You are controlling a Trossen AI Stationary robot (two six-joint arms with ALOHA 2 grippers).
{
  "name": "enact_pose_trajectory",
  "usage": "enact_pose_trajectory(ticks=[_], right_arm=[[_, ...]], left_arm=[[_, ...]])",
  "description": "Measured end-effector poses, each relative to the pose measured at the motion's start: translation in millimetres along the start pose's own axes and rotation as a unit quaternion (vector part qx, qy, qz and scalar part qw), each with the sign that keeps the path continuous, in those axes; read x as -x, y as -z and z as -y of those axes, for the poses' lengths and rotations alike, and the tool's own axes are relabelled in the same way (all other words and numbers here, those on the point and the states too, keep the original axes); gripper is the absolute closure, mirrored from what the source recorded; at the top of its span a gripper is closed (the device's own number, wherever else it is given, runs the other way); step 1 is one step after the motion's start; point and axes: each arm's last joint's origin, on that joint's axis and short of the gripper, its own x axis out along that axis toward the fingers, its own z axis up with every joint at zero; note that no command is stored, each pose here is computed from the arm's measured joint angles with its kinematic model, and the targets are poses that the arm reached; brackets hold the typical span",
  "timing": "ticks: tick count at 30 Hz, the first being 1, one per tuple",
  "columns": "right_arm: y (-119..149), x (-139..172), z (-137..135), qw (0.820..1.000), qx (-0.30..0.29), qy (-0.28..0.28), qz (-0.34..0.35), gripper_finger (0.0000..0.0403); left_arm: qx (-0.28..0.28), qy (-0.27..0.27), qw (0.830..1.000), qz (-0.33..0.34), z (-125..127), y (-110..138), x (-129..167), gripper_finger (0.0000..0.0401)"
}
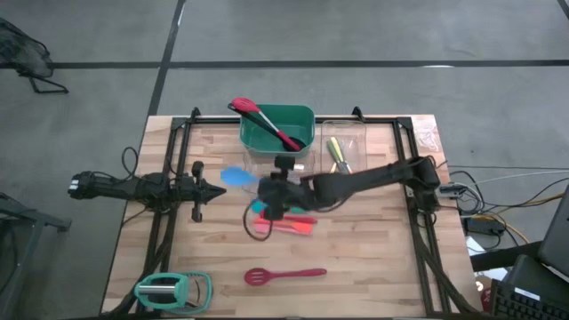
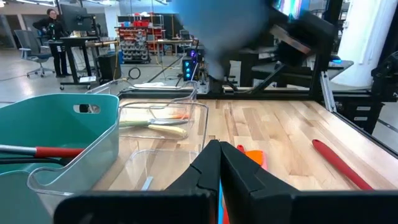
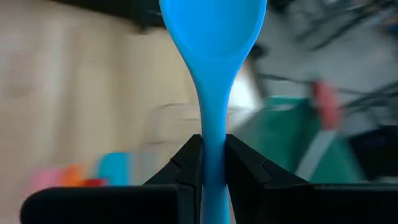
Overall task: Pick & Place Kitchen Items
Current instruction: Put the blue spoon into the green bin
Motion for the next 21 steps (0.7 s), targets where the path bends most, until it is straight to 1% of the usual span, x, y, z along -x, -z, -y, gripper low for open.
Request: enact_pose_trajectory(ticks=[2, 6, 9, 11, 14, 16, 19, 21], right_arm=[[-4, -6, 18, 0.999, 0.008, 0.040, 0.000, 0.0360], [-3, -30, 59, 0.998, -0.013, 0.067, -0.004, 0.0349], [0, -51, 94, 0.997, -0.042, 0.058, 0.019, 0.0349], [3, -63, 119, 0.996, -0.072, 0.048, 0.034, 0.0353], [14, -80, 157, 0.990, -0.126, 0.030, 0.048, 0.0360], [25, -89, 180, 0.988, -0.145, 0.031, 0.050, 0.0358], [44, -103, 205, 0.983, -0.167, 0.042, 0.056, 0.0347], [57, -111, 215, 0.980, -0.190, 0.036, 0.051, 0.0343]], left_arm=[[0.000, 0.000, 1.000, 0.000, 0, 0, 0, 0.0391], [0.000, 0.000, 1.000, 0.000, 0, 0, 0, 0.0391], [0.000, 0.000, 1.000, 0.000, 0, 0, 0, 0.0391], [0.000, 0.000, 1.000, 0.000, 0, 0, 0, 0.0391], [0.000, 0.000, 1.000, 0.000, 0, 0, 0, 0.0391], [0.000, 0.000, 1.000, 0.000, 0, 0, 0, 0.0391], [0.000, 0.000, 1.000, 0.000, 0, 0, 0, 0.0391], [0.000, 0.000, 1.000, 0.000, 0, 0, 0, 0.0391]])
